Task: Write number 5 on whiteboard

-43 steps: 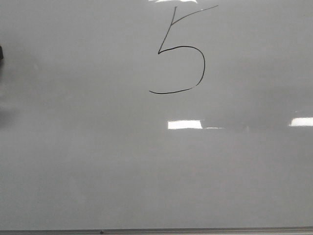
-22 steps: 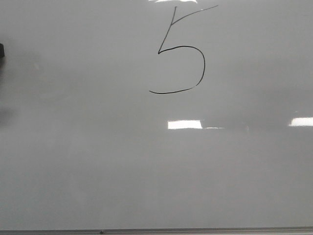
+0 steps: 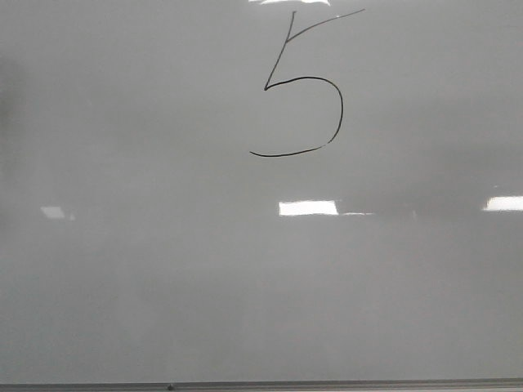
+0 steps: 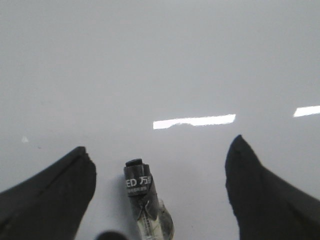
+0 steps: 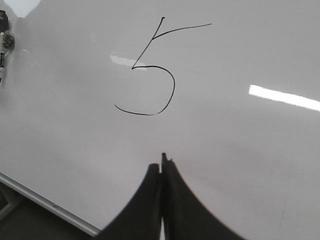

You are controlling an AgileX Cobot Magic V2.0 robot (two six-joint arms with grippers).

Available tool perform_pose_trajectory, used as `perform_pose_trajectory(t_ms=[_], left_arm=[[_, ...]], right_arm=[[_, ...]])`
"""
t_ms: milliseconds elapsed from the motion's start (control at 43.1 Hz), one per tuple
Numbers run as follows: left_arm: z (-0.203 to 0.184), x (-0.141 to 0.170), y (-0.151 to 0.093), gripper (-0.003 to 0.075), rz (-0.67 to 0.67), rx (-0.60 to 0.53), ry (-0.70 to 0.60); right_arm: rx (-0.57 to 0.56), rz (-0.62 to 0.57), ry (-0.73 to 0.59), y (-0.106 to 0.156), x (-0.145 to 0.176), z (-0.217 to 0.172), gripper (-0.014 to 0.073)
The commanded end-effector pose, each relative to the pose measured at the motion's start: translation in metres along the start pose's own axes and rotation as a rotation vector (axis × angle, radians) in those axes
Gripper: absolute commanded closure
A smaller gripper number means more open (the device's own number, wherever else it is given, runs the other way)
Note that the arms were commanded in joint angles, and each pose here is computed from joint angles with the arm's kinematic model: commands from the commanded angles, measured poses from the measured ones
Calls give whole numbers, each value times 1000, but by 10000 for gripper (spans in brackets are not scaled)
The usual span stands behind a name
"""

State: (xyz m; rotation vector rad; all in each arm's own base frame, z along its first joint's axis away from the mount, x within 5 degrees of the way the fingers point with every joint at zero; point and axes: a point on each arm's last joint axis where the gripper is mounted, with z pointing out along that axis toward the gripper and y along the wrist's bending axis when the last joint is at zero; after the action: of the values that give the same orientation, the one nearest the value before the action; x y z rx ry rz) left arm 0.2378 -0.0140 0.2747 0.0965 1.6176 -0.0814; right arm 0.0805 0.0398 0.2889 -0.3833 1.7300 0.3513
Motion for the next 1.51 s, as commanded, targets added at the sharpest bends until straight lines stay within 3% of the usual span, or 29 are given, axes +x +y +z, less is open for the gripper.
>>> perform_pose_trajectory(t_ms=[0, 325, 626, 1136, 1275, 1484], left_arm=[[-27, -34, -1, 323, 39, -7, -91], [-123, -73, -8, 738, 56, -40, -184], [-177, -87, -9, 741, 53, -54, -363], [-180, -85, -9, 741, 45, -55, -363], [-187, -66, -10, 741, 74, -60, -320], [-204, -13, -12, 741, 75, -52, -224]], right_arm=[[22, 7, -101, -2, -16, -2, 666], [22, 7, -101, -2, -16, -2, 666], [22, 7, -101, -2, -16, -2, 666], [22, 7, -101, -2, -16, -2, 666], [22, 7, -101, -2, -16, -2, 666], [22, 7, -101, -2, -16, -2, 666]])
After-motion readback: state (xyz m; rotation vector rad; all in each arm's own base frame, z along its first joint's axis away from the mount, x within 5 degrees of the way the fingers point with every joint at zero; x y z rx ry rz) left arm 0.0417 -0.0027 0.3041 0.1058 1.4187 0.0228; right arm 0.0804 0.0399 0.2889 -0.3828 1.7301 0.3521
